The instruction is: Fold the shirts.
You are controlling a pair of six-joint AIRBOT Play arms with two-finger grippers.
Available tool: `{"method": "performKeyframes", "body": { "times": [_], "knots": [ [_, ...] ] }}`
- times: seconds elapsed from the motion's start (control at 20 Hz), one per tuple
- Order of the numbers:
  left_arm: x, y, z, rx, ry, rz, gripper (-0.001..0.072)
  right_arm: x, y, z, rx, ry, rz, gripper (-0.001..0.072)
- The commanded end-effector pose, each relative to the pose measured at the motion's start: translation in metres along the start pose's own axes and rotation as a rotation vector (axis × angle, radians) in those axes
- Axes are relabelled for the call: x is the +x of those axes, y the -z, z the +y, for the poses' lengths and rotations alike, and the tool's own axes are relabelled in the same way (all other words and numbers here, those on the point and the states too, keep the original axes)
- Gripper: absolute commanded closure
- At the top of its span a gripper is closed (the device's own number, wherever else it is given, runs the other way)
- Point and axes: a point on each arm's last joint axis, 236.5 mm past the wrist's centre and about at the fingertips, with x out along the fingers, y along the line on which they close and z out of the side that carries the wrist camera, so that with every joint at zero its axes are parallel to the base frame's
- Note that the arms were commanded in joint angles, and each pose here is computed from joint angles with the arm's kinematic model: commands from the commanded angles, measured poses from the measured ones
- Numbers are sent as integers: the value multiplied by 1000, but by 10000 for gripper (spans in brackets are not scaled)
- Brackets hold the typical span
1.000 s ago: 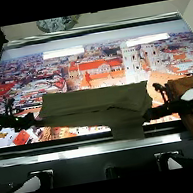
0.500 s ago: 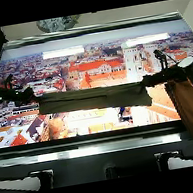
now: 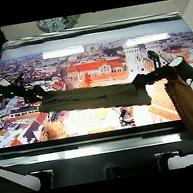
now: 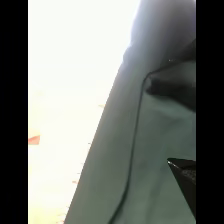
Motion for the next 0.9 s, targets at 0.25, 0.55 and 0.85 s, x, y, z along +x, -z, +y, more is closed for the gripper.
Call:
{"method": "performKeyframes", "body": {
  "times": [0.25, 0.55, 0.85],
  "knots": [
    [-106, -34, -32, 81, 9, -272, 136, -49, 82, -61, 59, 89, 255, 0],
    [-152, -17, -90, 199, 35, -364, 136, 8, 78, -34, 261, -188, 207, -1],
    [-140, 9, -150, 326, 74, -331, 136, 38, 55, 10, 279, -301, 166, 145]
  ]
}}
